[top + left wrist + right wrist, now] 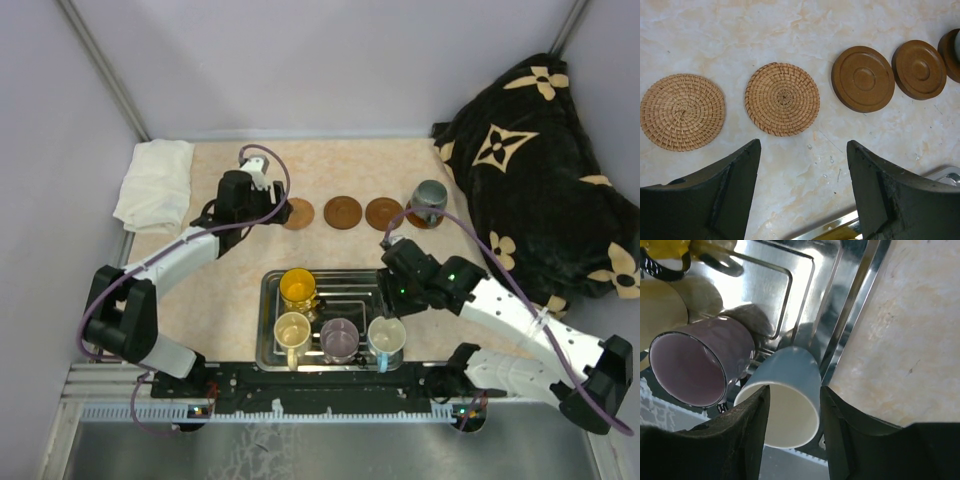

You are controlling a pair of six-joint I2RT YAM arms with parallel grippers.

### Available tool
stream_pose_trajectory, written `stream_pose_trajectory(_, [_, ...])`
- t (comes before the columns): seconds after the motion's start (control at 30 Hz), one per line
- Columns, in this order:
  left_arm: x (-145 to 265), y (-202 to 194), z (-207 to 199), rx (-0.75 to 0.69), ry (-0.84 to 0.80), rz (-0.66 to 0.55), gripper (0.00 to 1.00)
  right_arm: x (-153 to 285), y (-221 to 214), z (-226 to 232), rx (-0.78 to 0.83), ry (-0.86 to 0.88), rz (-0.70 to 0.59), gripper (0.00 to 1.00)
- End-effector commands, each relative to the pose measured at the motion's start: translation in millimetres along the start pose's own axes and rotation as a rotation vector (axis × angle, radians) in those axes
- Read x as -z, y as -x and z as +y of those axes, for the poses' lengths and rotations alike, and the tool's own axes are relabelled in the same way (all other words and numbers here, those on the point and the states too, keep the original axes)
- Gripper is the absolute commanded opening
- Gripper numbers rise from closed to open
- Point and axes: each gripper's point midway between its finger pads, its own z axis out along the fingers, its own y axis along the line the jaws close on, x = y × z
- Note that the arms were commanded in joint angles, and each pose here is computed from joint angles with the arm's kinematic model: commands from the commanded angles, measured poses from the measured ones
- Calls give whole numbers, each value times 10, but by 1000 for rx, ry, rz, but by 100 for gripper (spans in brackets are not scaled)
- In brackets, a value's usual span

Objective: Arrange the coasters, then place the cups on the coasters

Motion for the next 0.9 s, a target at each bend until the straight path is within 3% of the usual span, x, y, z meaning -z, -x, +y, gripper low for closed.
stream_pose_trajectory(0.0, [8,127,-97,-26,-34,-16,76,-38,-132,65,-50,-29,5,45])
stream_pose_trajectory(0.4, [41,18,-52,-32,-23,-5,77,-97,-429,-69,-89,-85,80,46])
stream_pose_trajectory(0.6, [28,46,-54,-27,-21,-14,77,-292,-576,-131,-80,-126,142,40])
stream_pose_trajectory(0.67, [25,69,-51,-28,-17,-19,77,-317,-541,-160,-67,-145,128,35])
stream_pose_trajectory(0.73, [20,97,-45,-29,-13,-24,77,-332,-486,-170,-58,-161,112,23])
stream_pose_trajectory(0.77, [17,120,-43,-27,-9,-30,77,-358,-390,-172,-35,-187,98,3])
stream_pose_trajectory(0.87, [13,119,-31,-20,-3,-35,77,-367,-217,-206,13,-240,63,0])
